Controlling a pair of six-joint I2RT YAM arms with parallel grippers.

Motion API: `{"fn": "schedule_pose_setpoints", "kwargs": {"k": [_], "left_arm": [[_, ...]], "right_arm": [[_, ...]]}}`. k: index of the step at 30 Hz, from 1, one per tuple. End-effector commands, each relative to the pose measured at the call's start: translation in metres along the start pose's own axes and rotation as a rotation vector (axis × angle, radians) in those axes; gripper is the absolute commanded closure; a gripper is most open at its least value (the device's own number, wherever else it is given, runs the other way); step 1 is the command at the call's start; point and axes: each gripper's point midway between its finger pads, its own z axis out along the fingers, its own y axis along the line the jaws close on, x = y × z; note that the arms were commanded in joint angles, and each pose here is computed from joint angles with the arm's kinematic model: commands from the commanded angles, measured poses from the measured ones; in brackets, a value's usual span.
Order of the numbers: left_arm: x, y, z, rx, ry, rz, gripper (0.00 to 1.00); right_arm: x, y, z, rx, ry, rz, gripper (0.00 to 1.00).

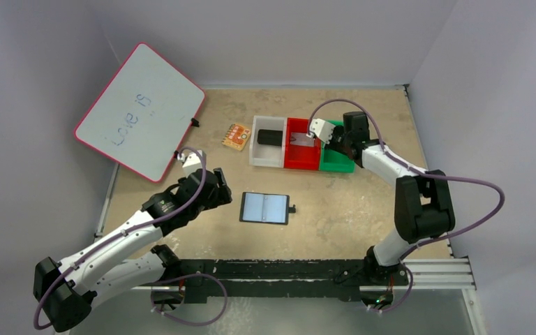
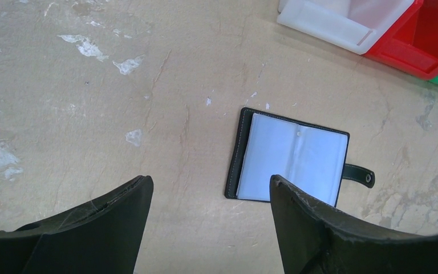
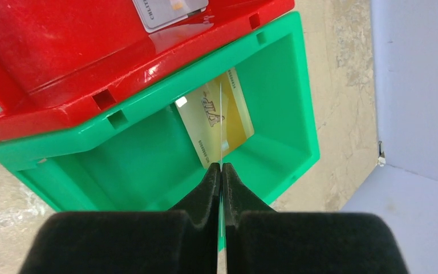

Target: Take the credit cards out of the card holder

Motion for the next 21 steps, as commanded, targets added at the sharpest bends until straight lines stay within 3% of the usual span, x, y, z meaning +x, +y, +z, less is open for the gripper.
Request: {"fn": "schedule_pose_setpoints", "kwargs": {"k": [1,14,21], "left_arm": [[-0.02,-0.006,-0.007,0.012,-0.056,0.009,0.25],[-0.02,0.0,-0.006,-0.016,-0.044,0.026,0.23],[-0.019,0.002,-0.003,-0.028,-0.034,0.028,0.23]], "right_arm": [[-0.006,-0.024,0.004,0.04,-0.021,-0.089,1.0],[0.0,-0.05,0.036,0.114,-0.026,-0.2,0.99],[0.0,-0.044,0.049,0.069,-0.031,-0.215,0.9]]}}
